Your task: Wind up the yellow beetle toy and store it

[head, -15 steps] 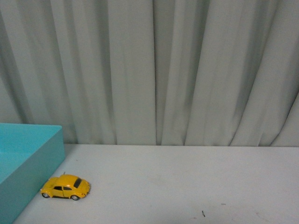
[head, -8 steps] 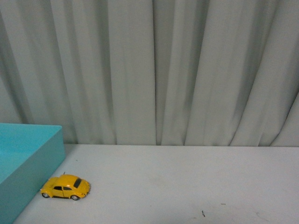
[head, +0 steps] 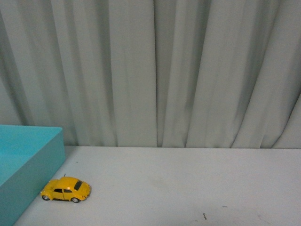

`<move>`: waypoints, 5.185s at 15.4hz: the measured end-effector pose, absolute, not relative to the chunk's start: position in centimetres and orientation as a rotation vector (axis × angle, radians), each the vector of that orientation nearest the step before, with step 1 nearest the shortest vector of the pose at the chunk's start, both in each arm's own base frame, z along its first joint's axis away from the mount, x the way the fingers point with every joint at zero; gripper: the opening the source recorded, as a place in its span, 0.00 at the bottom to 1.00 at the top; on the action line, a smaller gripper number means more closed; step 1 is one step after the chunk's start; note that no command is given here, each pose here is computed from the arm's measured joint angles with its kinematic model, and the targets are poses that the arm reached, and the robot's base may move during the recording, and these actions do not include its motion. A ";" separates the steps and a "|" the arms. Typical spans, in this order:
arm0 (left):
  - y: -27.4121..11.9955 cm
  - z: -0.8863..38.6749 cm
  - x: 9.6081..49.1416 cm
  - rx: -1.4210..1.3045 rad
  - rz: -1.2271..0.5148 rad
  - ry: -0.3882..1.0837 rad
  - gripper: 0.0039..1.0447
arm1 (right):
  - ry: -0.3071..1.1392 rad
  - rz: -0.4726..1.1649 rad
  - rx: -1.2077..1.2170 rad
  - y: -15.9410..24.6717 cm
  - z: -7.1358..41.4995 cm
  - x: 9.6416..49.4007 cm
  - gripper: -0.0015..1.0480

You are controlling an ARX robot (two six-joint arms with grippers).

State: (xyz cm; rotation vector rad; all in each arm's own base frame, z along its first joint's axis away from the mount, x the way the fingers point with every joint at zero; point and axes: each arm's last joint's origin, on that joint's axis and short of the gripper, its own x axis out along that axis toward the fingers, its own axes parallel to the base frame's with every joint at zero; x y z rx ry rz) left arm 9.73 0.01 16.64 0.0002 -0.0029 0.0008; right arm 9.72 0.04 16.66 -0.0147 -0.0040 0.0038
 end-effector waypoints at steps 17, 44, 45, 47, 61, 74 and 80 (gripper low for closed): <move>0.0 16.6 9.7 0.000 0.001 -0.003 0.94 | -0.004 0.004 -0.015 0.0 16.7 9.7 0.94; 0.5 25.4 38.0 0.734 -0.376 0.409 0.94 | -0.004 0.003 -0.014 0.0 16.7 9.7 0.94; -0.2 25.0 38.6 0.844 -0.457 0.463 0.94 | -0.004 0.003 -0.014 0.0 16.7 9.7 0.94; -1.2 23.2 39.2 1.085 -0.605 0.610 0.94 | -0.004 0.003 -0.014 0.0 16.7 9.7 0.94; -4.1 14.0 42.7 1.433 -0.868 0.971 0.94 | -0.004 0.003 -0.014 0.0 16.7 9.7 0.94; -4.3 9.7 44.6 1.295 -0.845 1.106 0.80 | -0.004 0.003 -0.014 0.0 16.7 9.7 0.94; -4.7 9.1 45.0 1.315 -0.851 1.071 0.39 | -0.003 0.003 -0.015 0.0 16.7 9.7 0.94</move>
